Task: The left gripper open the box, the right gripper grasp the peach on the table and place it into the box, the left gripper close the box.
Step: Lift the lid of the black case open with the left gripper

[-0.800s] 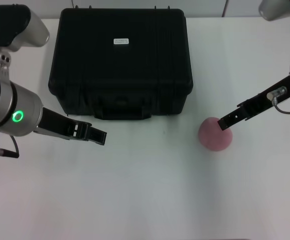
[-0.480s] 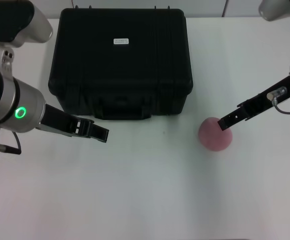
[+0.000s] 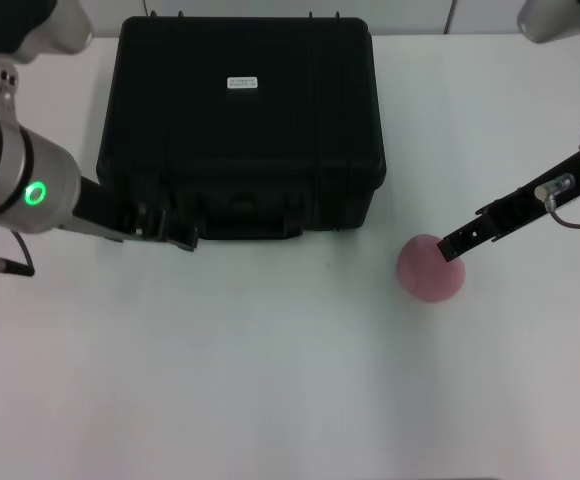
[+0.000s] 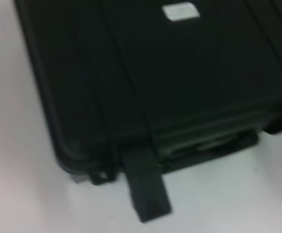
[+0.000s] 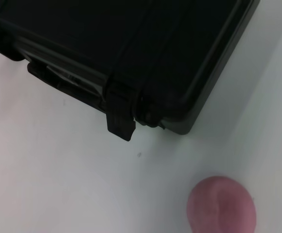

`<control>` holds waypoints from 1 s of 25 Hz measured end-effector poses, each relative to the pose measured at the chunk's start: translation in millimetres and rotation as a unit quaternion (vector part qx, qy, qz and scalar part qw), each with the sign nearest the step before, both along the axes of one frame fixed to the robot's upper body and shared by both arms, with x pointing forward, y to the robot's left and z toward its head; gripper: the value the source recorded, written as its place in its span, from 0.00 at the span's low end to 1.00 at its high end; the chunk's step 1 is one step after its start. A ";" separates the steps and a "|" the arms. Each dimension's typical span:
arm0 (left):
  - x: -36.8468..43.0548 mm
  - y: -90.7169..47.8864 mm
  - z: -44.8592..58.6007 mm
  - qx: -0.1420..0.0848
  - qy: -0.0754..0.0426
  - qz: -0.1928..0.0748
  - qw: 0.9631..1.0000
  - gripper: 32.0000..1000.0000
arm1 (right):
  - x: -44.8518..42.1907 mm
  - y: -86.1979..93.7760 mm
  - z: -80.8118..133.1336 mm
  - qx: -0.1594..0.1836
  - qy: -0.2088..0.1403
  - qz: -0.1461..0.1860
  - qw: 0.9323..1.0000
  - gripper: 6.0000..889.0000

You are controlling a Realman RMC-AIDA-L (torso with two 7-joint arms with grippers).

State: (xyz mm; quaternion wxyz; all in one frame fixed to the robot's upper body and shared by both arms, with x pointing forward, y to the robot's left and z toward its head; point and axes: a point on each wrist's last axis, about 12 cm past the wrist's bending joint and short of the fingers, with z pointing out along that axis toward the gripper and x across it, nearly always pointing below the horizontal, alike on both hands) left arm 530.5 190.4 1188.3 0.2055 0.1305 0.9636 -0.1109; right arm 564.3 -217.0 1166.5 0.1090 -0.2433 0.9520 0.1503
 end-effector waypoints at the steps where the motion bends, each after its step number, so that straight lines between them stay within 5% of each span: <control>1: 1.6 1.0 1.1 0.004 -0.004 0.005 1.000 0.85 | 0.0 0.0 0.0 0.000 0.000 0.000 1.000 0.92; 9: 13.6 -1.7 7.5 0.000 -0.028 0.014 1.000 0.85 | 0.0 -0.3 -0.2 0.000 0.000 0.000 1.000 0.92; 25: 34.3 -4.6 -1.0 0.007 -0.030 0.029 0.999 0.85 | 0.8 0.5 0.6 0.001 0.000 0.002 1.000 0.92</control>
